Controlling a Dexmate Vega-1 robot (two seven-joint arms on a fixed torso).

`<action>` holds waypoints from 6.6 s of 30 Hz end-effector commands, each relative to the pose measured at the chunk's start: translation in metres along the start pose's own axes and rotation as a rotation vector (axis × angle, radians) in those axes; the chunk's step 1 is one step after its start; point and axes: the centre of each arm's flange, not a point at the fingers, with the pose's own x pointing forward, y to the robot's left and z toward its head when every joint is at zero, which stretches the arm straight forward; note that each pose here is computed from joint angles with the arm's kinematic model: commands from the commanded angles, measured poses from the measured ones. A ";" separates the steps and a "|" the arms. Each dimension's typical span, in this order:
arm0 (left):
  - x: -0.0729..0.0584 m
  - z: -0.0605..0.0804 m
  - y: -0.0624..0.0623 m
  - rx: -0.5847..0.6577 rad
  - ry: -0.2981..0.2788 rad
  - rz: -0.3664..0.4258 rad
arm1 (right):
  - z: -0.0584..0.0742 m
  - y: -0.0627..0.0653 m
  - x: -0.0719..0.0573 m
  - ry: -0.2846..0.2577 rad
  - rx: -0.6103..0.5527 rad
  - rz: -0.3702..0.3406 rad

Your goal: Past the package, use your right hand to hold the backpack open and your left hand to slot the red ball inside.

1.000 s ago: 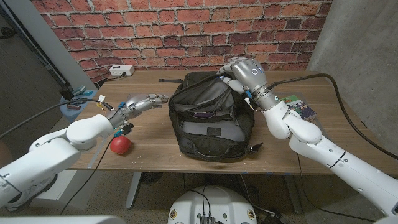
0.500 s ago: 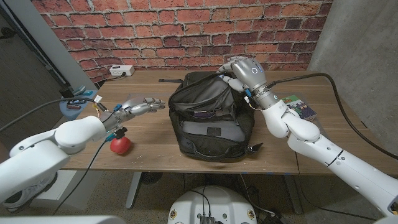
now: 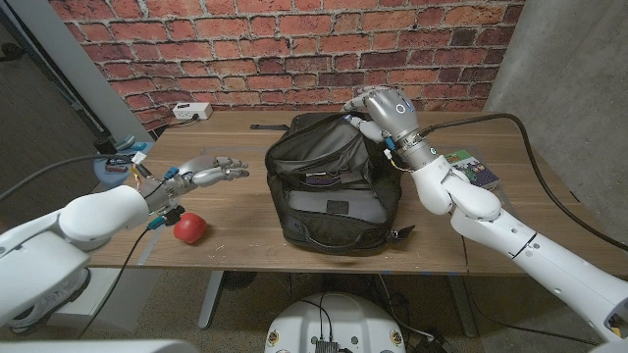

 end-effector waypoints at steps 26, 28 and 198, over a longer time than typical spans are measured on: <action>-0.013 0.004 0.012 0.317 0.153 -0.129 | -0.025 0.023 0.045 0.032 0.012 -0.048; -0.013 0.005 0.012 0.320 0.160 -0.139 | -0.027 0.022 0.047 0.031 0.016 -0.050; -0.038 -0.066 -0.025 0.543 0.660 0.043 | -0.063 0.047 0.063 0.122 0.064 -0.125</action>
